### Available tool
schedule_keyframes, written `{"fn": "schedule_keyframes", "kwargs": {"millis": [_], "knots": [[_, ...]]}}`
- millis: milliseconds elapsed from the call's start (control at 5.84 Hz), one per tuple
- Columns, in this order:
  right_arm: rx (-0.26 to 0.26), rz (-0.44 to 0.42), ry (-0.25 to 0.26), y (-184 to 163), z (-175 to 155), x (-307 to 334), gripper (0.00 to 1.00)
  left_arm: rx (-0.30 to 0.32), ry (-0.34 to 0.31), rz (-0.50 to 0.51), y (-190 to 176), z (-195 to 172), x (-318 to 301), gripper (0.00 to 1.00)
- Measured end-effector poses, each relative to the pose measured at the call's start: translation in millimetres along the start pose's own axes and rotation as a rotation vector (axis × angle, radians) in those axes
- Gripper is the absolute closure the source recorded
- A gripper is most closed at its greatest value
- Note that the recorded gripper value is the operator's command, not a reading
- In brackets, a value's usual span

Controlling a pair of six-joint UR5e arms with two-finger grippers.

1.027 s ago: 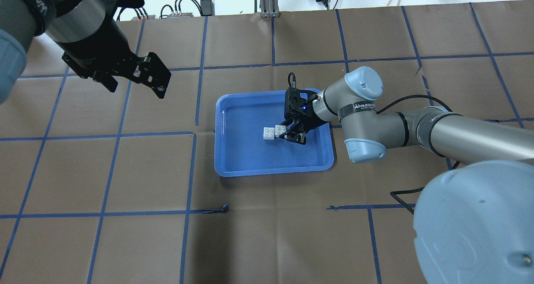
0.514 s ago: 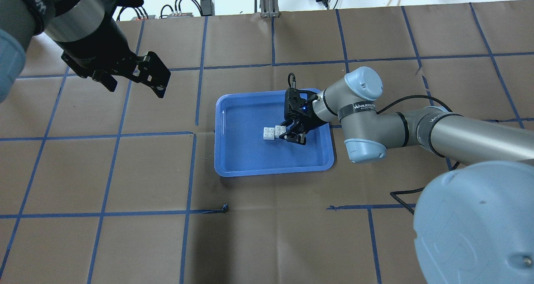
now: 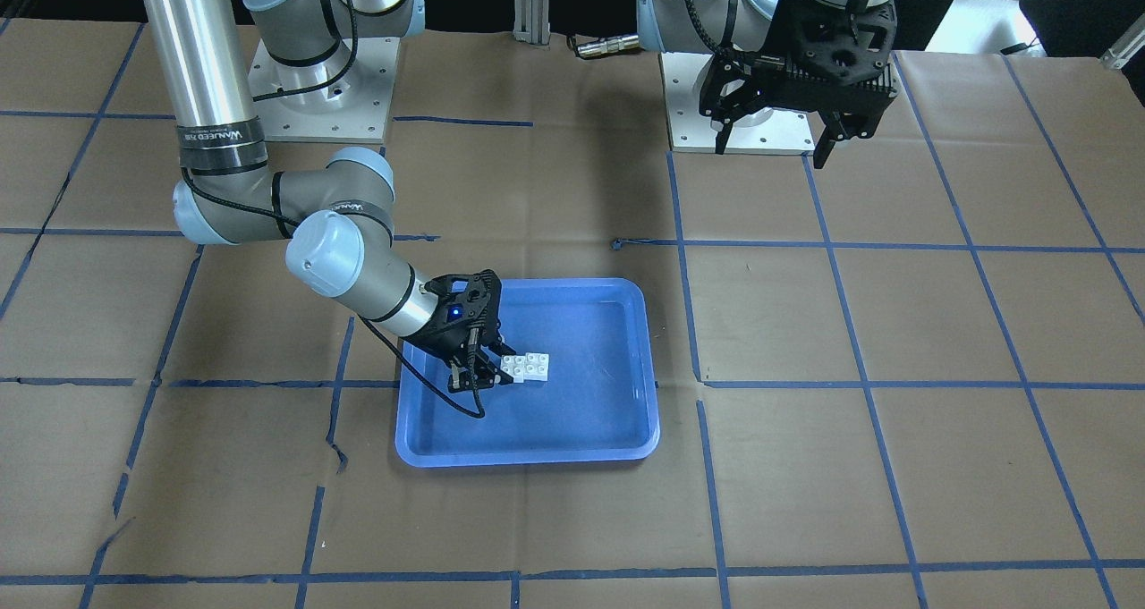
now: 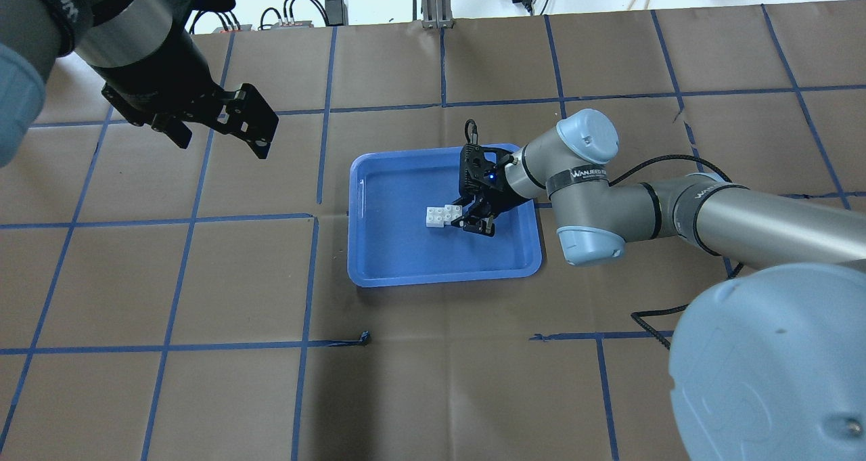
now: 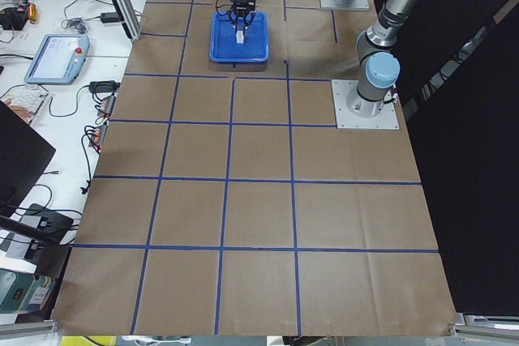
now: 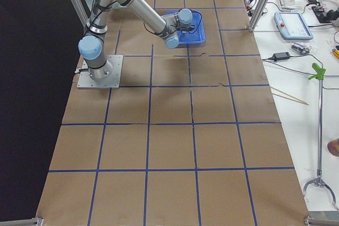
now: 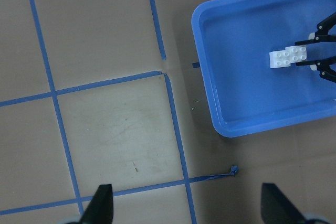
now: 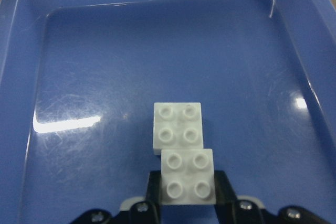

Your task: Assemble white blocks and place on blue tray

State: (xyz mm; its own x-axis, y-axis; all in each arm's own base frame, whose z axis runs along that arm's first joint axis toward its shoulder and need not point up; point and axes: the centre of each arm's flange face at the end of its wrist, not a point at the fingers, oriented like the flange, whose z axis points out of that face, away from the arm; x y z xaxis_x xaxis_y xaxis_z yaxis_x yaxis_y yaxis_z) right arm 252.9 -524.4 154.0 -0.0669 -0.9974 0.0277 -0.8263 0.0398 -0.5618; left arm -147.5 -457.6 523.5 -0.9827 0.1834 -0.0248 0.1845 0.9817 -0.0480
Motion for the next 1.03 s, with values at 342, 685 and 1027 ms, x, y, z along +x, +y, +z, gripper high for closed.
{"fn": "schedule_keyframes", "kwargs": {"millis": [342, 685, 1027], "knots": [[0.000, 0.000, -0.001, -0.4, 0.6, -0.4, 0.46, 0.000, -0.001, -0.001, -0.1, 0.0, -0.1, 0.01], [0.000, 0.001, -0.001, -0.5, 0.5, -0.4, 0.00, 0.001, 0.000, 0.000, -0.2, -0.3, -0.3, 0.01], [-0.002, 0.021, 0.014, -5.4, -6.4, 3.0, 0.00, 0.002, 0.001, 0.000, -0.2, -0.7, 0.1, 0.01]]}}
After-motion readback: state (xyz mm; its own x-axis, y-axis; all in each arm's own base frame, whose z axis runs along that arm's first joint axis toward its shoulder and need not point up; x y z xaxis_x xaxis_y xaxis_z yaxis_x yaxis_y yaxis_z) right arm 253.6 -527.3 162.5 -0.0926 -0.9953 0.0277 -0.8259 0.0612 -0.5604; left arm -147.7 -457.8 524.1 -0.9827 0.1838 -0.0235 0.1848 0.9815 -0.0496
